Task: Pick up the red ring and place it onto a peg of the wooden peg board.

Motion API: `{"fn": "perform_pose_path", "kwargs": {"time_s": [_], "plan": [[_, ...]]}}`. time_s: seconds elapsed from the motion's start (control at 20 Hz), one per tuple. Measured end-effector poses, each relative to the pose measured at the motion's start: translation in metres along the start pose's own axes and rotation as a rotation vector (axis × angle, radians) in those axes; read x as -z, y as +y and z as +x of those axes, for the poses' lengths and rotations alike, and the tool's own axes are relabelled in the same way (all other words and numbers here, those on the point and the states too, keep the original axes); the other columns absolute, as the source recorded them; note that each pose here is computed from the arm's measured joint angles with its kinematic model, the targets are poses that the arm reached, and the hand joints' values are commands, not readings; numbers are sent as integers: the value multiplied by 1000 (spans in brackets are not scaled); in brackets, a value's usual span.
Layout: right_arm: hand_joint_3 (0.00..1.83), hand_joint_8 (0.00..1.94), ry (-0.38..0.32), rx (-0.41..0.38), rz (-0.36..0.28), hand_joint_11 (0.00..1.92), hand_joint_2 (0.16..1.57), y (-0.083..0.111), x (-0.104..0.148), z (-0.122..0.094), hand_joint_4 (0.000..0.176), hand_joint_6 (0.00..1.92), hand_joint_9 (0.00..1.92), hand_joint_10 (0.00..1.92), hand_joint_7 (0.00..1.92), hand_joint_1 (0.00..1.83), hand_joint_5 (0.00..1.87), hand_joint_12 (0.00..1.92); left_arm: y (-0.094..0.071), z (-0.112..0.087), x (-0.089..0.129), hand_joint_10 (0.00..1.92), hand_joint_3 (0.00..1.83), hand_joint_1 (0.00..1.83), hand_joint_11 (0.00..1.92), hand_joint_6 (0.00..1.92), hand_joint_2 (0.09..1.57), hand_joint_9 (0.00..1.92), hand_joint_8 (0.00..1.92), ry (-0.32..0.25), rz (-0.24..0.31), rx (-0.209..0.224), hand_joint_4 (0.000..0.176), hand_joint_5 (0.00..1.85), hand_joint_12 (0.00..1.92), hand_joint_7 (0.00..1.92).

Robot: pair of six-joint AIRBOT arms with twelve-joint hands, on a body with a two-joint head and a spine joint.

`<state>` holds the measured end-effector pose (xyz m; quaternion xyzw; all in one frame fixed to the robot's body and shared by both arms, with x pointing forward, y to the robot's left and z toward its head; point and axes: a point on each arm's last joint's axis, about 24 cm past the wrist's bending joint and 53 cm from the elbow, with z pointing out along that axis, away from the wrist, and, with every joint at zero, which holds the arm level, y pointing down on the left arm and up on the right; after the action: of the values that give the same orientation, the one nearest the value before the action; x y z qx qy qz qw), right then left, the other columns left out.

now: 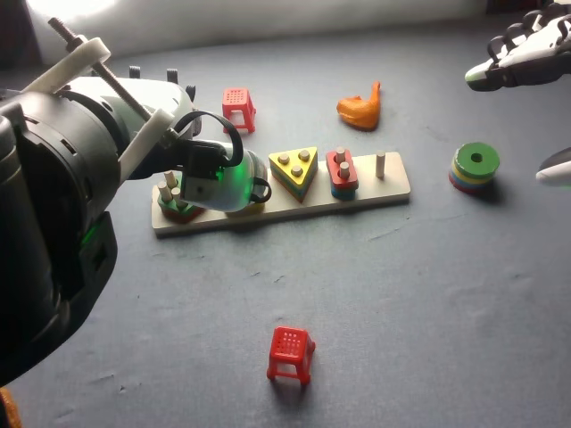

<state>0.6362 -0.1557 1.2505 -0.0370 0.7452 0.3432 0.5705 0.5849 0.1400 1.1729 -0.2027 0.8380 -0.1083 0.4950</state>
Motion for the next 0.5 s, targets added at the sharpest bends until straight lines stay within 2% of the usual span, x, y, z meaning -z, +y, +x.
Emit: {"fn": "perform_pose_path", "kwargs": {"time_s": [0.05,0.1,0.25,0.3,0.35,0.4,0.5], "plan": [[180,0,1,8,0,0,998,0,0,0,0,6,0,0,0,172,20,0,0,0,0,0,212,0,0,0,1073,0,0,-1,0,-1,0,0,0,0],[37,0,8,8,5,0,1086,-2,0,2,0,0,0,0,0,131,5,0,0,-1,0,0,28,0,0,0,1168,0,0,-2,-1,-1,0,0,0,0],[14,3,3,8,5,0,1086,-3,-1,1,0,12,0,0,9,195,32,0,-1,-3,0,0,24,0,0,0,1175,0,0,-11,5,-4,0,0,0,0],[12,0,4,8,5,0,1087,-3,-3,1,0,2,0,0,1,273,6,0,-1,-3,0,0,24,0,0,0,1177,0,0,-11,4,-4,0,0,0,0],[0,0,4,6,8,0,1054,-7,-8,0,0,0,0,0,0,764,0,0,0,-3,0,0,23,0,0,0,1177,0,0,-12,2,-3,0,0,0,0],[0,0,4,-12,14,0,998,-10,-12,0,0,0,0,0,0,1056,0,0,0,-4,-1,0,22,0,0,0,1177,0,0,-13,1,-2,0,0,0,0],[0,0,13,-54,43,0,939,-26,-26,0,0,0,0,0,0,1229,0,0,0,-3,-1,0,20,0,0,0,1178,0,0,-12,0,-2,0,0,0,0]]}}
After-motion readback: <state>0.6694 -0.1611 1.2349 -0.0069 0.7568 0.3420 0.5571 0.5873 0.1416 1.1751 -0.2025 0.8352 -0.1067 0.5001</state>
